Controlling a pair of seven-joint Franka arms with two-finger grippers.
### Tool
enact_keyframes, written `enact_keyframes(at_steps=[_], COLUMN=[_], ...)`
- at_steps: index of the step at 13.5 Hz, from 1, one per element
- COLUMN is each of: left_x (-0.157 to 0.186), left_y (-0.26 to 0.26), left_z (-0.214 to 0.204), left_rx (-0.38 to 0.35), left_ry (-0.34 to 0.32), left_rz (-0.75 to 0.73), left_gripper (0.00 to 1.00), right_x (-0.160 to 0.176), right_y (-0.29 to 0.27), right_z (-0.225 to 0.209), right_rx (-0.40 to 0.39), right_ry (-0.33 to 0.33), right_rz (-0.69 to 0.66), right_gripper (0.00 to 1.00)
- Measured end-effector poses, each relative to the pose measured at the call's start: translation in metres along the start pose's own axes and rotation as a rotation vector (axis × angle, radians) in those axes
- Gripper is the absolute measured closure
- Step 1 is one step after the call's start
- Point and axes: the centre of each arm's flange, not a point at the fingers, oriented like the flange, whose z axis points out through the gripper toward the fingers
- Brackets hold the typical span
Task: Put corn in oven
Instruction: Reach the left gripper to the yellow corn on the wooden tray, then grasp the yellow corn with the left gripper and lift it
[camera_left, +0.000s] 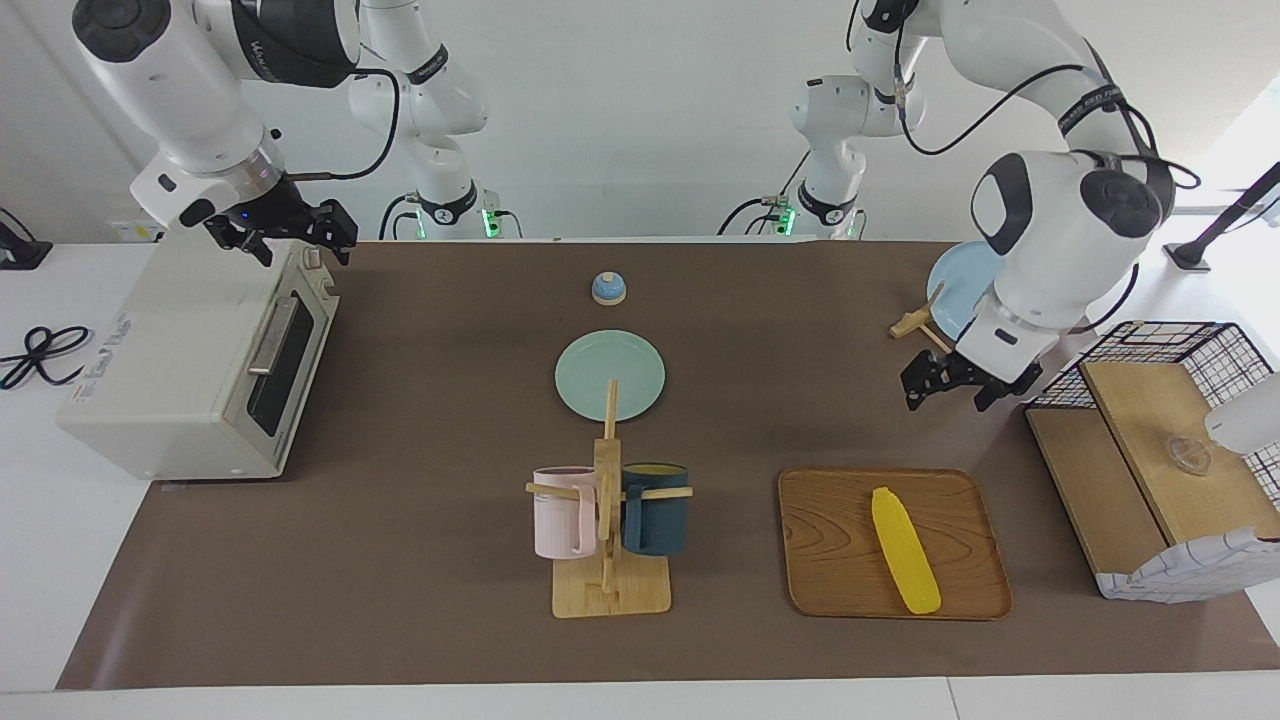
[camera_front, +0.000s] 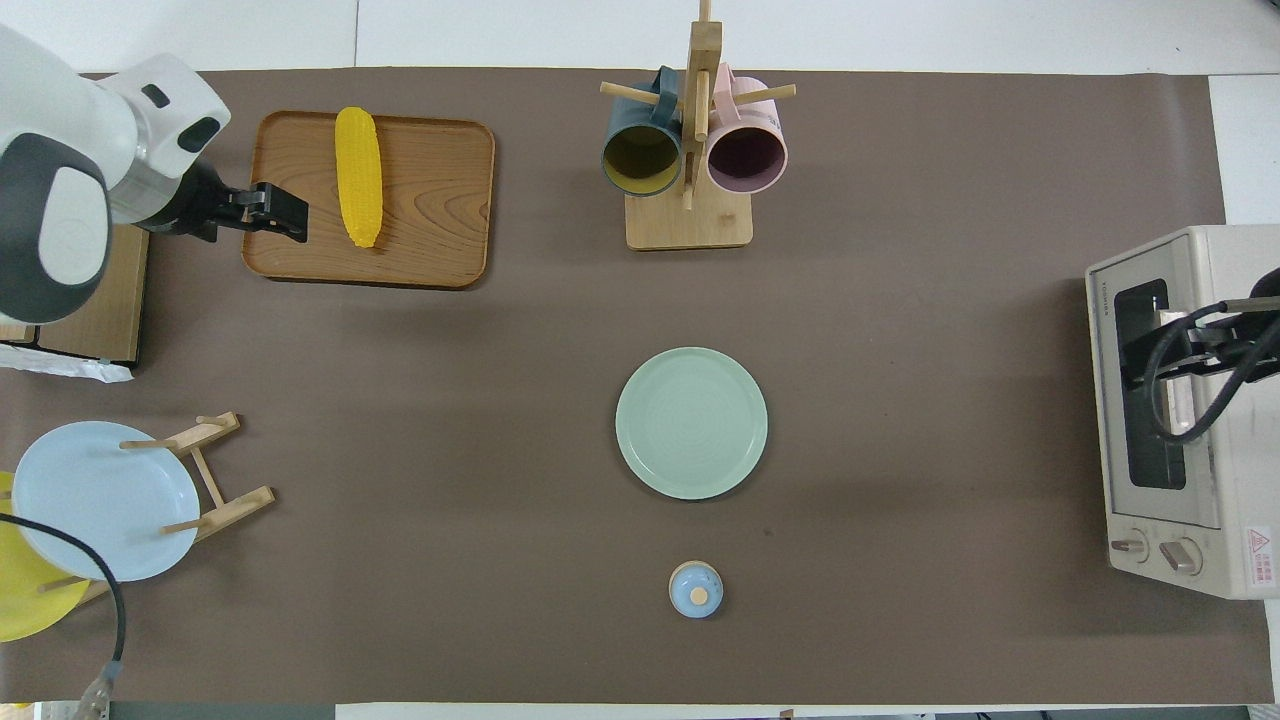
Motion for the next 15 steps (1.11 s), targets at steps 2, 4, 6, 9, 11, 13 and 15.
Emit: enact_keyframes(at_steps=[2,4,6,9,11,13,15], left_x=[0.028,0.055,0.072,0.081,0.085,0.088,0.089], left_y=[0.009,0.012,0.009,0.007,0.007,0.007,0.008], left_z=[0.036,0.067,0.09,0.107,0.116,0.132,0.143], left_rx=[-0.005,-0.01,-0.013,-0.015,-0.015,-0.016,-0.016], left_ry=[-0.005,-0.004,0.018,0.054,0.071,0.08,0.085], left_rz=[0.012,0.016,0.013,0.024,0.034,0.04,0.043], left_gripper=[0.0,0.0,0.0,0.0,0.0,0.0,0.0], right_x=[0.0,0.0,0.0,0.0,0.0,0.0,0.0], right_y=[0.0,0.0,0.0,0.0,0.0,0.0,0.0], right_z=[0.0,0.0,0.0,0.0,0.0,0.0,0.0], right_rx=[0.0,0.0,0.0,0.0,0.0,0.0,0.0], right_ry=[0.0,0.0,0.0,0.0,0.0,0.0,0.0], right_rz=[0.0,0.0,0.0,0.0,0.0,0.0,0.0], right_gripper=[0.0,0.0,0.0,0.0,0.0,0.0,0.0])
